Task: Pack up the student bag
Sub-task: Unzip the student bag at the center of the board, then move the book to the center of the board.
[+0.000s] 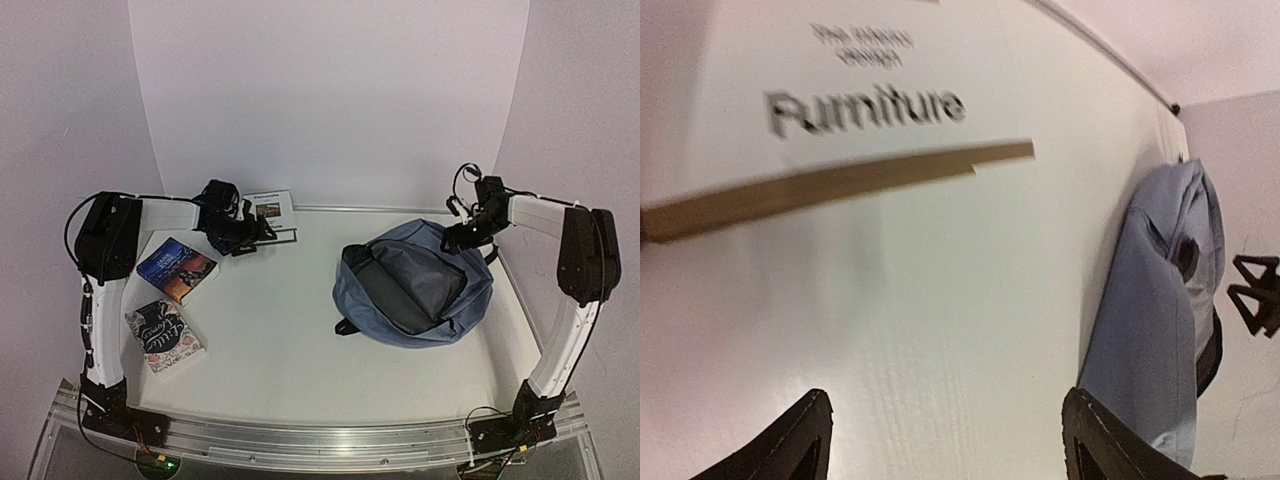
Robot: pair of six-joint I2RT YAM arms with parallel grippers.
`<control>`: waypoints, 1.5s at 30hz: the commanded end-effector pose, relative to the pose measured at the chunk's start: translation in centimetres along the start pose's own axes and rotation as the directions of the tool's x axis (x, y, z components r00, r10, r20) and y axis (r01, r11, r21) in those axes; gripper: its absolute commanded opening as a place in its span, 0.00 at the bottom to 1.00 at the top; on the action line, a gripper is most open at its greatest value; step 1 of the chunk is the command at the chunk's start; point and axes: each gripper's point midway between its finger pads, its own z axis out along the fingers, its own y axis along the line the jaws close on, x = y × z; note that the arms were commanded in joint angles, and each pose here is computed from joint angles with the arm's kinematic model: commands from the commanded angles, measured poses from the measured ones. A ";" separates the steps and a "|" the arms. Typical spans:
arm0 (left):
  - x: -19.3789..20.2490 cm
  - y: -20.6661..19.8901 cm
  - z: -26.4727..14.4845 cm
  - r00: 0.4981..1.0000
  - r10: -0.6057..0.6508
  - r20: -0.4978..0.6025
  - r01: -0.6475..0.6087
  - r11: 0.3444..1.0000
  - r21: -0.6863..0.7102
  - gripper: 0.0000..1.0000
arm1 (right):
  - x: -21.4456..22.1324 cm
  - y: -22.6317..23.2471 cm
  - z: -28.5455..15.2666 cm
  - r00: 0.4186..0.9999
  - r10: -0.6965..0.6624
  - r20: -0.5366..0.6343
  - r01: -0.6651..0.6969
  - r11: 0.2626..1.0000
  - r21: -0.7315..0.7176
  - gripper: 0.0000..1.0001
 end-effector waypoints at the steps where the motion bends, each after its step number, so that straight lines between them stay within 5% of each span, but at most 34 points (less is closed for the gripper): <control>1: -5.6 -1.3 -4.7 0.984 0.061 0.166 -0.054 0.997 -0.049 0.81 | -6.5 1.0 -6.4 0.975 0.074 0.208 -0.063 0.996 -0.061 0.92; 10: -10.1 3.6 -3.6 0.982 0.052 0.182 -0.029 0.992 -0.124 0.81 | -11.5 7.5 -9.0 0.916 0.284 0.285 -0.163 0.910 -0.383 0.93; 22: -10.4 5.6 -2.7 0.982 0.030 0.186 -0.007 0.992 -0.122 0.79 | -19.2 22.9 -0.7 0.897 0.388 0.213 -0.173 0.750 -0.638 0.98; 30: -9.6 6.9 -2.3 0.984 0.019 0.175 0.007 0.990 -0.143 0.78 | -21.7 28.1 6.8 0.839 0.510 0.189 -0.302 0.726 -0.618 0.93; 37: -10.0 8.2 -1.0 0.984 -0.002 0.179 0.023 0.993 -0.112 0.73 | -20.8 31.6 11.5 0.845 0.506 0.169 -0.298 0.710 -0.638 0.76; 45: -11.3 8.2 0.9 0.986 0.028 0.162 -0.016 0.997 -0.079 0.60 | -19.9 32.4 13.1 0.860 0.485 0.159 -0.281 0.711 -0.645 0.75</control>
